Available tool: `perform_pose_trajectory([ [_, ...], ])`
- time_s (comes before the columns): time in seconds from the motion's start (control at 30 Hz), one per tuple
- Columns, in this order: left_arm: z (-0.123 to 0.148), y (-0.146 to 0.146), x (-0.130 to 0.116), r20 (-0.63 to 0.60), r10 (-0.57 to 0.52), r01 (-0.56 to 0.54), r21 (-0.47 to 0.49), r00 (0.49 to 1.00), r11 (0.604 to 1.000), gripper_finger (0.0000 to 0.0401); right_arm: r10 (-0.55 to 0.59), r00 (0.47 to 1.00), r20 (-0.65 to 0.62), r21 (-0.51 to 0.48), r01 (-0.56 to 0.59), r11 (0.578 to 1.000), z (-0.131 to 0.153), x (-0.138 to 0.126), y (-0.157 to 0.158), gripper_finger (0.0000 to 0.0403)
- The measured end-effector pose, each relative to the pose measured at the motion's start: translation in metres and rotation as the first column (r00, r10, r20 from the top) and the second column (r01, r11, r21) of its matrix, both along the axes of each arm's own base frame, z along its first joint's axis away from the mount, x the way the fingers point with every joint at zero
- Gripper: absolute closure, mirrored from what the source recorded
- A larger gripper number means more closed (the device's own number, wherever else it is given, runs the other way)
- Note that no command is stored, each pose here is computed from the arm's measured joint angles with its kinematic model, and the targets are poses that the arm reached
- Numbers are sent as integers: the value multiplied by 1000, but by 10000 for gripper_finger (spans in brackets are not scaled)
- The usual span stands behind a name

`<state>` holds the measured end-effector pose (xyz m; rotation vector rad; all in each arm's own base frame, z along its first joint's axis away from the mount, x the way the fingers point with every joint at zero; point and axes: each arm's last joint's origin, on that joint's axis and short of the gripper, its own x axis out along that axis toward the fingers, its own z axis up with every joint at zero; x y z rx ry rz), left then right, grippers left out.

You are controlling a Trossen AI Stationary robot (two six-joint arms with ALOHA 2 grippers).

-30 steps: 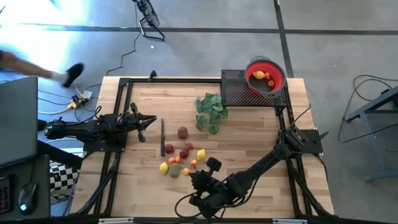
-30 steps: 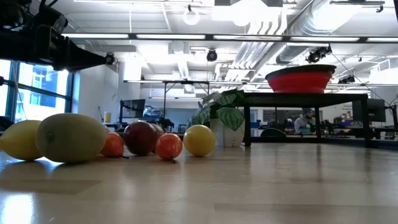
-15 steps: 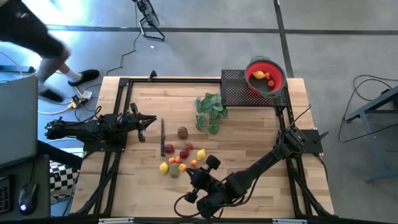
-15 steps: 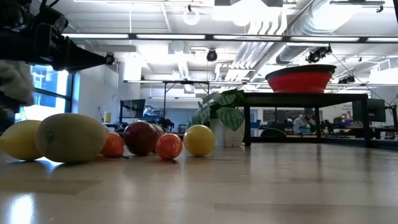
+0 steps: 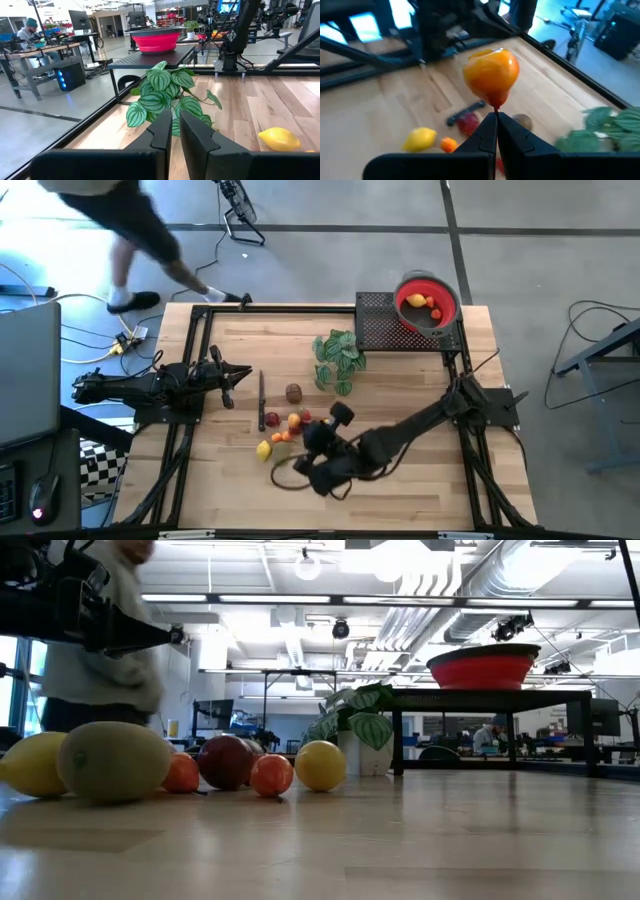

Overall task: Pick & Place Fruit
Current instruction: Put the orange pear into the red colander

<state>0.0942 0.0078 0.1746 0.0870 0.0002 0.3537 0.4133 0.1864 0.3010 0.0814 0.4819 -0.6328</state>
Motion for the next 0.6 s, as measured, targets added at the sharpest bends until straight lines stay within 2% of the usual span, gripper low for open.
perform_pose_trajectory([
  [0.27,0,0,0,0,0,0,0,1000,1000,368,-17,990,-144,50,24,998,32,-19,-53,400],
  [0.6,0,0,0,-3,1,-1,9,1000,1000,368,-7,971,-238,57,21,998,66,-38,-112,400],
])
